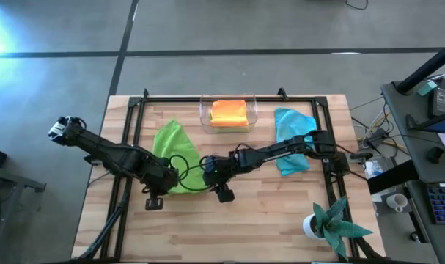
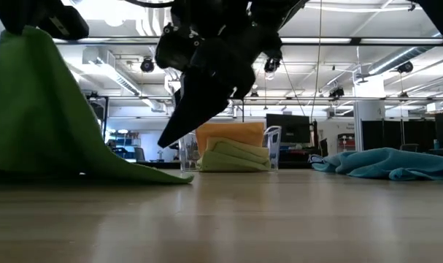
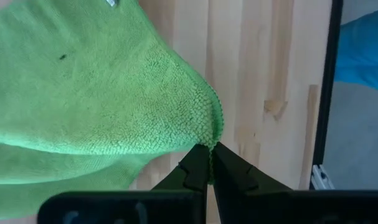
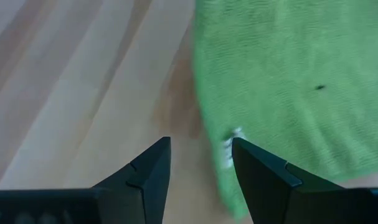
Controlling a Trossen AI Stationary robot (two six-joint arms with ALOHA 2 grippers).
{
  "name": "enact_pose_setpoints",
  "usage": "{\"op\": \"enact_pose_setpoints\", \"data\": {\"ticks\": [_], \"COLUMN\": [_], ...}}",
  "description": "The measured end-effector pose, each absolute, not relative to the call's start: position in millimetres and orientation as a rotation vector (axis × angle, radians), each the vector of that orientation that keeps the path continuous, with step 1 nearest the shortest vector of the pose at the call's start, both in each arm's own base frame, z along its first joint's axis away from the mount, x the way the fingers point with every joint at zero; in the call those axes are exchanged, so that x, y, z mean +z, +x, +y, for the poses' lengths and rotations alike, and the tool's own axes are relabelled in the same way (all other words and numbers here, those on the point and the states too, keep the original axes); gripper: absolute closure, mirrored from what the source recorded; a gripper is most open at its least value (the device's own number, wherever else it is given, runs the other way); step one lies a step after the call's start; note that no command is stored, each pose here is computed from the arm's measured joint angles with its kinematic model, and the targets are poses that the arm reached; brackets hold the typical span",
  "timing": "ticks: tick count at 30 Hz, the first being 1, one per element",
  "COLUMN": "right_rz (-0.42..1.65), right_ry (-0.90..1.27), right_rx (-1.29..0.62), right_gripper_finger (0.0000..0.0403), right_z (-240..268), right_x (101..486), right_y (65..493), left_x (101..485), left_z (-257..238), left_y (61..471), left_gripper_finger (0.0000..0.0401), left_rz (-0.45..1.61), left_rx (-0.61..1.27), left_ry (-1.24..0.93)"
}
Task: Fold microfiber towels
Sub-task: Fold the green microfiber towel
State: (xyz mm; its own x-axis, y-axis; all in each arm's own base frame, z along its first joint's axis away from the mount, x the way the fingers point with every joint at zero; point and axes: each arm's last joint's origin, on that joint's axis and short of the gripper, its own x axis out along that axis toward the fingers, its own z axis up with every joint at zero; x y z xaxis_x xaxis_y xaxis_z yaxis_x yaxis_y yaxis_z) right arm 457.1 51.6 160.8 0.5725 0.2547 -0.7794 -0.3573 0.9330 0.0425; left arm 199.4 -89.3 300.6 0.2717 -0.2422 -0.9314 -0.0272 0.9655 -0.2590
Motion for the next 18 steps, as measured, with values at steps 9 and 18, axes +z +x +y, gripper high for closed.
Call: {"op": "enact_pose_setpoints", "data": {"ticks": [9, 18], "right_rz": [0.898, 0.928], "right_ry": [-0.122, -0.095], "right_rx": [0.310, 0.302], "right_gripper_finger": [0.0232, 0.0232], "right_z": [50.0, 51.0], "right_x": [154.4, 145.3], "right_y": [461.9, 461.9], "left_x": [312.4, 318.1], "left_z": [-88.1, -85.8], "left_y": [200.3, 197.1], "left_gripper_finger": [0.0401, 0.0401], "left_rz": [1.236, 1.204], "left_rx": [-0.120, -0.104], "left_ry": [-0.226, -0.216]}}
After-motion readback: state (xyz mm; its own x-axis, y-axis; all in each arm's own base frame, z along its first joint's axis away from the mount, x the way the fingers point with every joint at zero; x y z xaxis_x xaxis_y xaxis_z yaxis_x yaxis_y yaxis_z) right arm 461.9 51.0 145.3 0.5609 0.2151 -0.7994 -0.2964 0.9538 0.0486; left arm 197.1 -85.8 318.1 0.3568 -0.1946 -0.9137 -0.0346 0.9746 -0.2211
